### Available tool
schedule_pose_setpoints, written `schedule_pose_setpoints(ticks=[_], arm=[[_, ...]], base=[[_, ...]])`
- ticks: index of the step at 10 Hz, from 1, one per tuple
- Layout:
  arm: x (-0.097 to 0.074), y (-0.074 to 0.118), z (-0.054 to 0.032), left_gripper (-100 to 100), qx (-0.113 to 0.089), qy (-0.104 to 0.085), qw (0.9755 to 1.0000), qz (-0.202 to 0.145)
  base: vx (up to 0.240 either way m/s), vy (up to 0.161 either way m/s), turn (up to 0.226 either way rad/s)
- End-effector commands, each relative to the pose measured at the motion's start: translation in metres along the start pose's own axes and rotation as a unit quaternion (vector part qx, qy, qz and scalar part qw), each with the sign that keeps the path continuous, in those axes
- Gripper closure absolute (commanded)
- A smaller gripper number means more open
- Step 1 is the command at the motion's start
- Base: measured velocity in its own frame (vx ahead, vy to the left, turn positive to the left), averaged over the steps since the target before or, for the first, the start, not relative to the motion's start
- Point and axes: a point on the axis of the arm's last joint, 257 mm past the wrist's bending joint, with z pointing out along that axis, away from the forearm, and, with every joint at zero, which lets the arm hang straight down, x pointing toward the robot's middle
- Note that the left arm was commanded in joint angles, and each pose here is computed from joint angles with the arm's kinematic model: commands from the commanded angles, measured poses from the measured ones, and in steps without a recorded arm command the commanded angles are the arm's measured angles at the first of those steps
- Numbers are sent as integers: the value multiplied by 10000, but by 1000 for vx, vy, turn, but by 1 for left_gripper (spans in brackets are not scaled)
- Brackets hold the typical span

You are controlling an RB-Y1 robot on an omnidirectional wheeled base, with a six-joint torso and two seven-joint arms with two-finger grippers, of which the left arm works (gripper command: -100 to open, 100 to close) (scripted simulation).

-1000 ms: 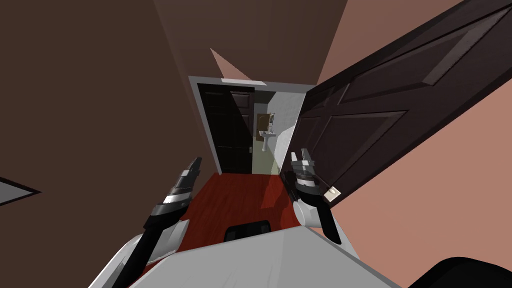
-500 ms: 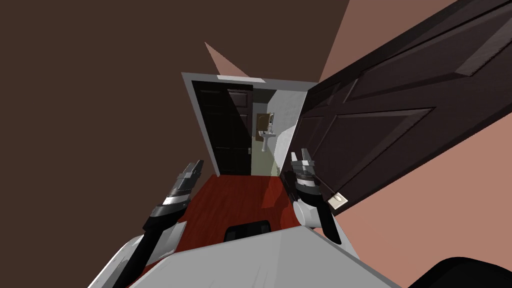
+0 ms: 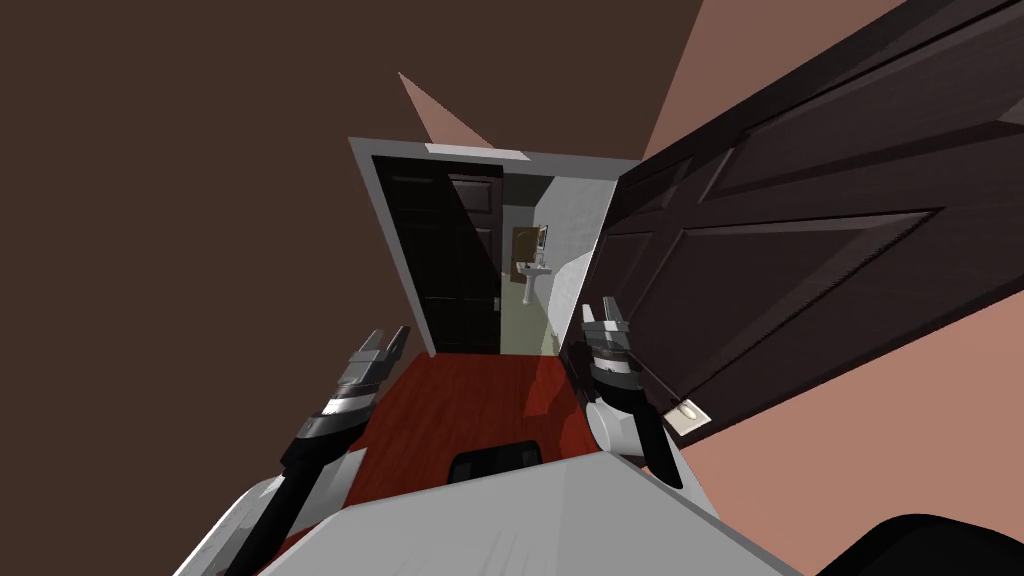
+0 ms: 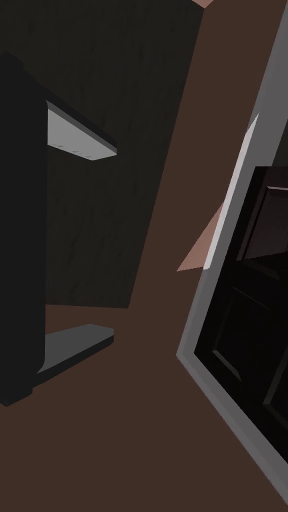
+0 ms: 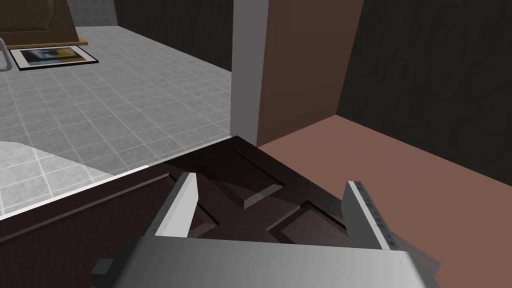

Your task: Pull the door open

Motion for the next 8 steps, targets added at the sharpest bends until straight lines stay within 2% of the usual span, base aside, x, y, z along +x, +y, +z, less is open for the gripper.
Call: schedule_pose_setpoints(ticks=[1,3,5,8], arm=[[47,64,-42,-100,8,59,9994,354],[104,141,-94,-100,15,137,9969,771],[160,218,-149,-100,28,219,9927,1187],[245,336,-239,-100,52,346,9830,1801]], base=[[98,-58,-5],[86,-61,-5],[107,-57,-7],[110,-60,-6]])
